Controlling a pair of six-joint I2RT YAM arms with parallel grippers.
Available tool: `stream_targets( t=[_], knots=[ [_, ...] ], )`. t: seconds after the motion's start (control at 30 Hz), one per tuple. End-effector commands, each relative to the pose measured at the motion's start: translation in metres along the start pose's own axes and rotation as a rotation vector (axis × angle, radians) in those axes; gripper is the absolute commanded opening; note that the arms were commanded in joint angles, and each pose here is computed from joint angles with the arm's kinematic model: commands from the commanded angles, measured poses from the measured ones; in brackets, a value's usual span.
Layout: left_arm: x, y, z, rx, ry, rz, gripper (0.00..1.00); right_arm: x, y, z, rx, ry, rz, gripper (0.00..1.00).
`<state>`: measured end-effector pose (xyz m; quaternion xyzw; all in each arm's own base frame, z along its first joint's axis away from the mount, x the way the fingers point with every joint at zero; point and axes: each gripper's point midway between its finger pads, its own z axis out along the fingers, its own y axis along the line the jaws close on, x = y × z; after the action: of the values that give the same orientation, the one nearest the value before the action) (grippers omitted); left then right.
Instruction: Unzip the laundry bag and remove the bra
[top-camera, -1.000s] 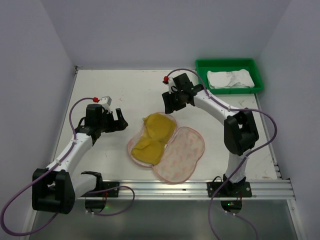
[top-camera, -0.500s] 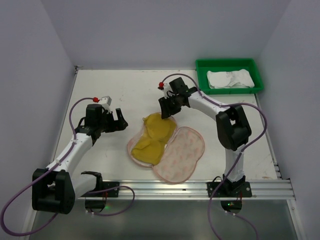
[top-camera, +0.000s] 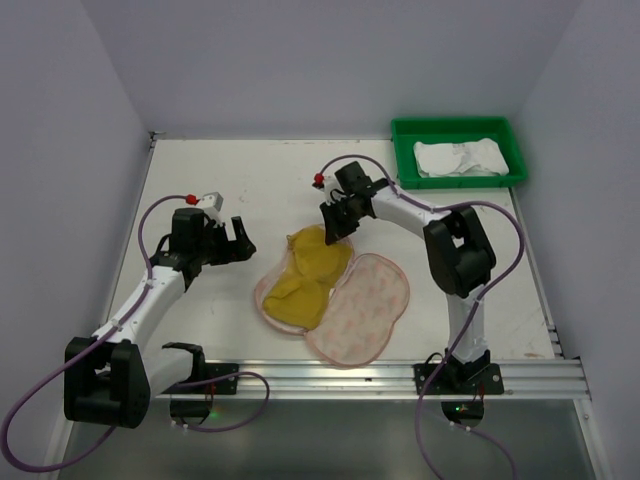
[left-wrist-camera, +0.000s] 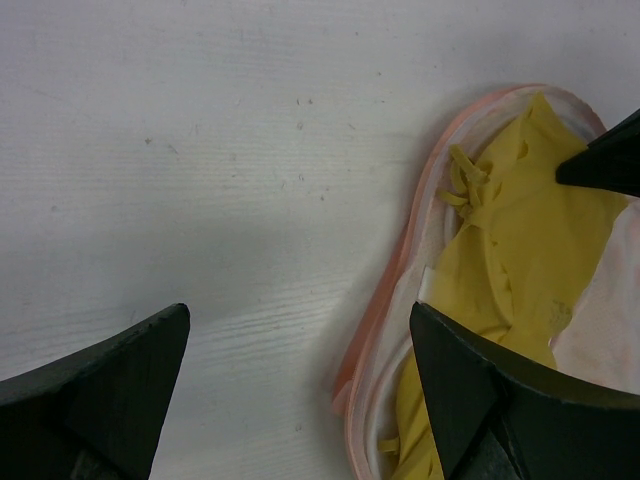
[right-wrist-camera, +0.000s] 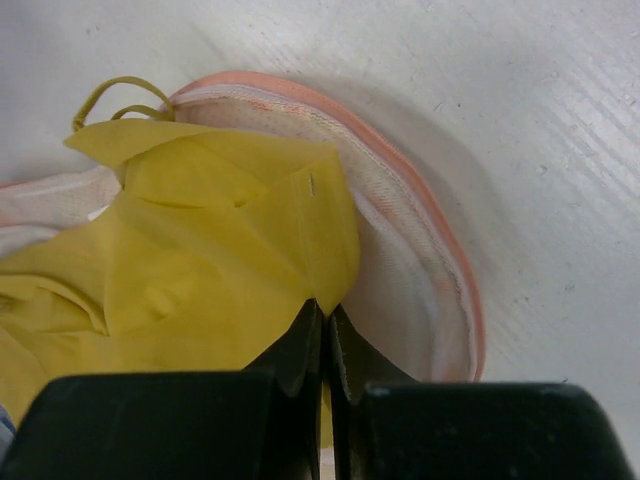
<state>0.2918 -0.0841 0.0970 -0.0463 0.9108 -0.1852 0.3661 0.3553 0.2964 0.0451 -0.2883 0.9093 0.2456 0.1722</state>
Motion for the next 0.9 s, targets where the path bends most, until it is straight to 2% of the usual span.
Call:
stream_targets(
  t=[0.0,0.13,0.27,0.37,0.4,0.63,0.7,0.87],
  knots=[
    [-0.014,-0.001,-0.003,0.007,-0.053,0.034,0.95,-0.024,0.025,-0.037,-0.055,-0.085,-0.058,0.0],
    [-0.014,0.0,-0.003,0.0,-0.054,0.033,0.95,-0.054,0.044,-0.094,-0.03,-0.198,-0.109,0.0],
    [-0.014,0.001,-0.002,-0.006,-0.053,0.034,0.95,-0.089,0.063,-0.175,0.042,-0.378,-0.162,0.0],
    [-0.013,0.002,-0.002,-0.011,-0.046,0.034,0.95,-0.115,0.06,-0.229,0.153,-0.499,-0.204,0.0],
    [-0.013,0.003,-0.001,-0.012,-0.045,0.033,0.95,-0.13,0.062,-0.26,0.194,-0.576,-0.218,0.0],
    [-0.012,0.003,0.0,-0.014,-0.038,0.033,0.95,-0.182,0.008,-0.385,0.498,-0.854,-0.109,0.0],
    [-0.012,0.004,0.0,-0.016,-0.038,0.033,0.94,-0.19,-0.02,-0.425,0.613,-0.934,-0.045,0.0],
    [-0.009,0.004,0.001,-0.017,-0.028,0.032,0.94,-0.2,-0.104,-0.474,0.79,-1.055,0.146,0.0]
  ],
)
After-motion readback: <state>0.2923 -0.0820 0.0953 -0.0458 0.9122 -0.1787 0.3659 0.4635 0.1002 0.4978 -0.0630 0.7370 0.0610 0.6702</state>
